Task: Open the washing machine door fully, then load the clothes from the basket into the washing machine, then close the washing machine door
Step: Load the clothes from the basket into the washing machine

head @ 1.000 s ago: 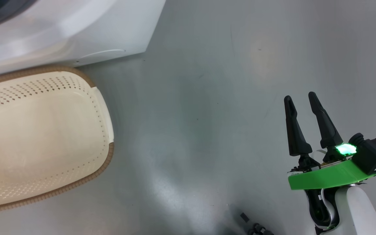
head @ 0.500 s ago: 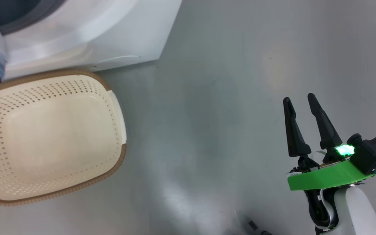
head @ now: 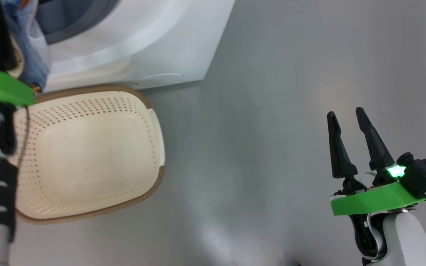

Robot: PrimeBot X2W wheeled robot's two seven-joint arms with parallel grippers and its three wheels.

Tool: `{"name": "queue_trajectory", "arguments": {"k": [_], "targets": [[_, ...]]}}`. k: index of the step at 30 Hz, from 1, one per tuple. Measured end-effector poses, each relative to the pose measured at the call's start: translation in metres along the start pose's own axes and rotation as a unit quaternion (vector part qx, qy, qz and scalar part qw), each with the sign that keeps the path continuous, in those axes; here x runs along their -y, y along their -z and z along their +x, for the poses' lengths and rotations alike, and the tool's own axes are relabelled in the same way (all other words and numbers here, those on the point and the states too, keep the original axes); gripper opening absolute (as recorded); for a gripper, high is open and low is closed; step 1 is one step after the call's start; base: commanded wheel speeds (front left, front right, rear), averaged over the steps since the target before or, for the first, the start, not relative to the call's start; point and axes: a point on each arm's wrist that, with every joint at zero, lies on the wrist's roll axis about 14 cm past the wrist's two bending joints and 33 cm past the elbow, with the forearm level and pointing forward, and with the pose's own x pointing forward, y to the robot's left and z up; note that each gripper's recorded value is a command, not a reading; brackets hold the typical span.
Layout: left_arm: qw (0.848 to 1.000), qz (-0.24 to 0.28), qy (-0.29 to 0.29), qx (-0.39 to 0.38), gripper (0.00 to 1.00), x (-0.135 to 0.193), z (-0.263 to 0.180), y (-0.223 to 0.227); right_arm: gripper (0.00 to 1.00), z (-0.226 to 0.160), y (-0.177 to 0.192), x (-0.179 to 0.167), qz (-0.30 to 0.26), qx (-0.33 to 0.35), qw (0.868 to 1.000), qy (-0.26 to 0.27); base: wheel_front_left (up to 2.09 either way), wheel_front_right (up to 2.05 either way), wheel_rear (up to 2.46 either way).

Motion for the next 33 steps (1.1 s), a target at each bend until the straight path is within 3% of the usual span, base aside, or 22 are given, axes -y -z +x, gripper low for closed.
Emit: {"name": "queue_trajectory", "arguments": {"k": [18, 33], "targets": [[0.999, -0.015, -0.048, -0.016, 1.0, -0.011, -0.09, 0.004, 1.0, 0.0, -0.007, -0.02, 0.006, 0.01, 0.999, -0.033, 0.0, 0.0, 0.0], [0.995, 0.004, -0.093, -0.028, 1.0, -0.031, -0.168, 0.001, 1.0, -0.011, -0.011, -0.022, -0.001, 0.008, 0.999, -0.044, 0.0, 0.0, 0.0]]}}
